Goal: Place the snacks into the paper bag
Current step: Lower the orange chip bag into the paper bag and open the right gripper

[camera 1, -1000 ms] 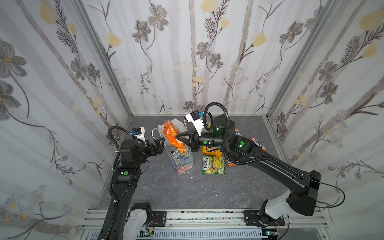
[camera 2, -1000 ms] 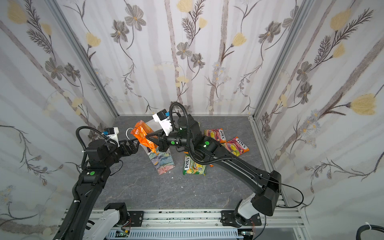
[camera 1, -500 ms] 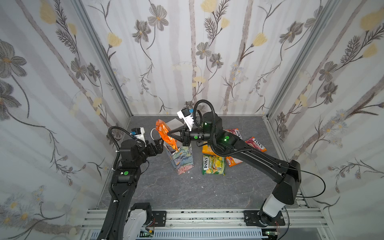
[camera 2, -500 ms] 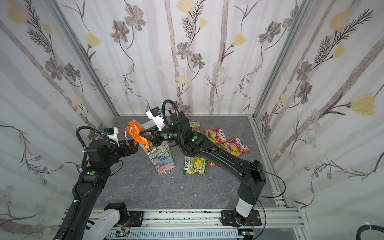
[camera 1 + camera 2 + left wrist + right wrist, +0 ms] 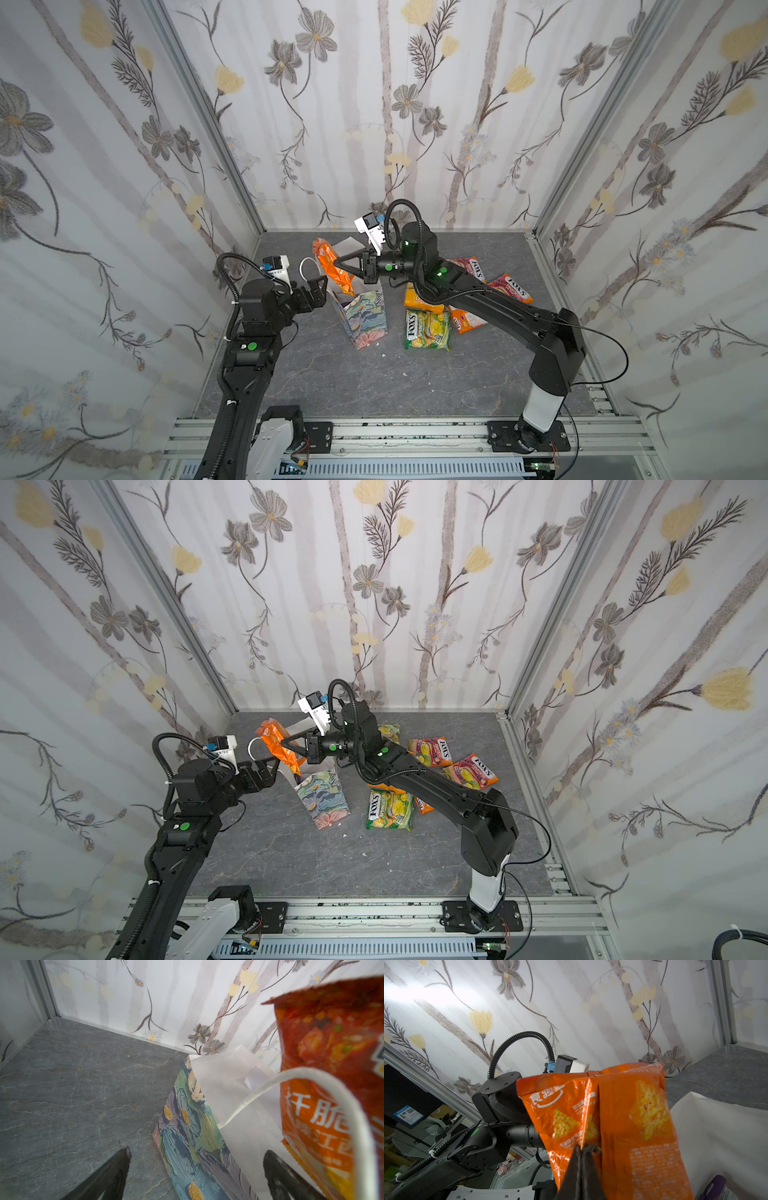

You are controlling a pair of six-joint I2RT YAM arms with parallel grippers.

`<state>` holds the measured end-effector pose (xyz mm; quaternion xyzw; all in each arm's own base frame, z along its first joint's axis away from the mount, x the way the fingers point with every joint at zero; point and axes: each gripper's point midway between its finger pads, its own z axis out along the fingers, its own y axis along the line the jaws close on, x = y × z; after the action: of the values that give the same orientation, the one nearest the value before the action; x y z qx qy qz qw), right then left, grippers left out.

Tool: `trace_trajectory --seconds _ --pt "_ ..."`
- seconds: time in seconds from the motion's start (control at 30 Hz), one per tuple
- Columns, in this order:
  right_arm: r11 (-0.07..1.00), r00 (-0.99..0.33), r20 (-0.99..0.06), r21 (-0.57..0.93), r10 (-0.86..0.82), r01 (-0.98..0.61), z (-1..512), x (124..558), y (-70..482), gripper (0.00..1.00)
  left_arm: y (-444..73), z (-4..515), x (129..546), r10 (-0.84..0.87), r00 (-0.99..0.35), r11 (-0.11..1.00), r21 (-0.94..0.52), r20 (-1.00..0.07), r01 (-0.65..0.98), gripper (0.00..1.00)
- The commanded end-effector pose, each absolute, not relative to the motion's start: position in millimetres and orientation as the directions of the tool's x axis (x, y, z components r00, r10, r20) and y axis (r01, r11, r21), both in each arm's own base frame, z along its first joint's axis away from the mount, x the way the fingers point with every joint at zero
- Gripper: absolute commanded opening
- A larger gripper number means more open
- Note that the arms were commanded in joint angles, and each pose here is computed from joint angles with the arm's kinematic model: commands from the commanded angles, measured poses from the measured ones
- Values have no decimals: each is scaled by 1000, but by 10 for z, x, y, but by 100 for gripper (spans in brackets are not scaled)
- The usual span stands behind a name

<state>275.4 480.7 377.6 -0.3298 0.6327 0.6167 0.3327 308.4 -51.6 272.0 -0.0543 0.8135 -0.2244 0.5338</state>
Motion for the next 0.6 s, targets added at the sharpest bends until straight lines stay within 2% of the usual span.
trace_trajectory --seconds 0.0,0.23,0.27,0.57 --pt "-9 -554 -832 554 27 -832 3862 2817 4791 0 -531 2735 3085 -325 -422 891 -423 -846 162 100" --pt "-16 -612 -791 612 7 -791 3704 2871 4856 0 -536 2736 3084 -326 -421 890 -425 -846 165 100" --pt "15 -614 -789 614 29 -789 3700 3032 4766 0 -543 2735 3086 -325 -424 889 -426 -845 168 100" --pt "62 -637 -770 638 27 -768 3554 3173 4744 0 -550 2724 3093 -328 -428 887 -431 -842 169 100"
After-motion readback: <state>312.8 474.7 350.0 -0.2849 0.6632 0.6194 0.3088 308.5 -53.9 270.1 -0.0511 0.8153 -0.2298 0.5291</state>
